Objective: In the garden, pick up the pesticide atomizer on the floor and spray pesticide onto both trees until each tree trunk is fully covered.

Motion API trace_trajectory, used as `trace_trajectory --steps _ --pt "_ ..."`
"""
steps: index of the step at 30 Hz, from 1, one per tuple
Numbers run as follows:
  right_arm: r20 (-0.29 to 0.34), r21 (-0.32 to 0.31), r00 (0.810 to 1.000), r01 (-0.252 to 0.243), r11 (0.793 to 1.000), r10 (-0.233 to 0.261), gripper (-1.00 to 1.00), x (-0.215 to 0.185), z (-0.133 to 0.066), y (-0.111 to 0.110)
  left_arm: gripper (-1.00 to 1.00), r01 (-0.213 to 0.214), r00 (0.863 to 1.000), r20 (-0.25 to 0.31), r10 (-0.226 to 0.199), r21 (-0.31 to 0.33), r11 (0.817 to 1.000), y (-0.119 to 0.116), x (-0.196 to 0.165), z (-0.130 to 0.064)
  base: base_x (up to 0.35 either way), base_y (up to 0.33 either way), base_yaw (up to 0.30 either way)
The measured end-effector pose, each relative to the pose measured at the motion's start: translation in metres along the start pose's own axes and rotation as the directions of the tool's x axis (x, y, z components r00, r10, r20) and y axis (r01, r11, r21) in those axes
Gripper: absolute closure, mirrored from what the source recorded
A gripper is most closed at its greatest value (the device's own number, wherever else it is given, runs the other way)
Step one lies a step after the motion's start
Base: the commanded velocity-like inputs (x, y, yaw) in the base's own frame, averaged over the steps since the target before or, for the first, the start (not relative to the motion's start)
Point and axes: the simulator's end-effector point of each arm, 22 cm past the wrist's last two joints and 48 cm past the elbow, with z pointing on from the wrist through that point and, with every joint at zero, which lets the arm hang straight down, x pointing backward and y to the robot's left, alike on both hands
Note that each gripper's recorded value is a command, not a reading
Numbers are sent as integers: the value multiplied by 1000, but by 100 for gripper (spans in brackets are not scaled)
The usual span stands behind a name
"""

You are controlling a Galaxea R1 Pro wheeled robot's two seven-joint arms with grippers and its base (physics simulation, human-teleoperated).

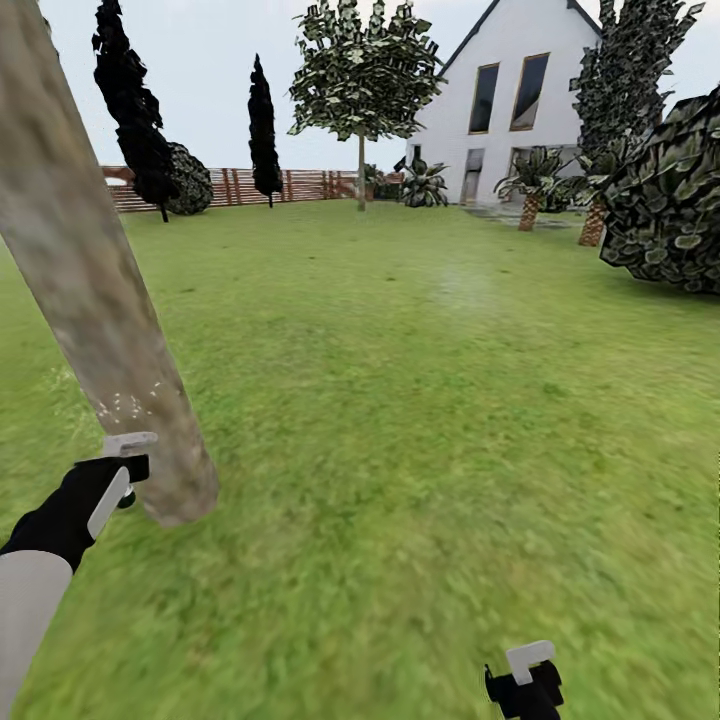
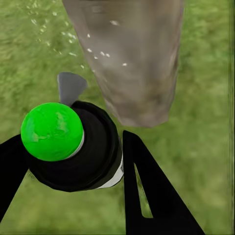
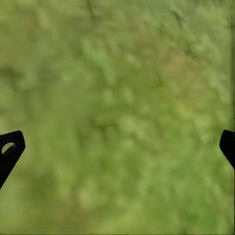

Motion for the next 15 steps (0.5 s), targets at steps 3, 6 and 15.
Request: trace_trajectory --steps 3,6,15 --pt "0 0 1000 0 1000 0 -100 0 0 0 100 -1 1000 -1 1 0 1000 0 0 0 112 -259 1" --pt "-1 0 1000 0 1000 0 -100 0 0 0 100 -1 1000 -2 1 -1 1000 0 1 0 112 -259 0" --pt "-2 0 1000 0 1000 0 -100 0 0 0 100 3 998 -63 -6 -47 999 26 48 18 112 -259 117"
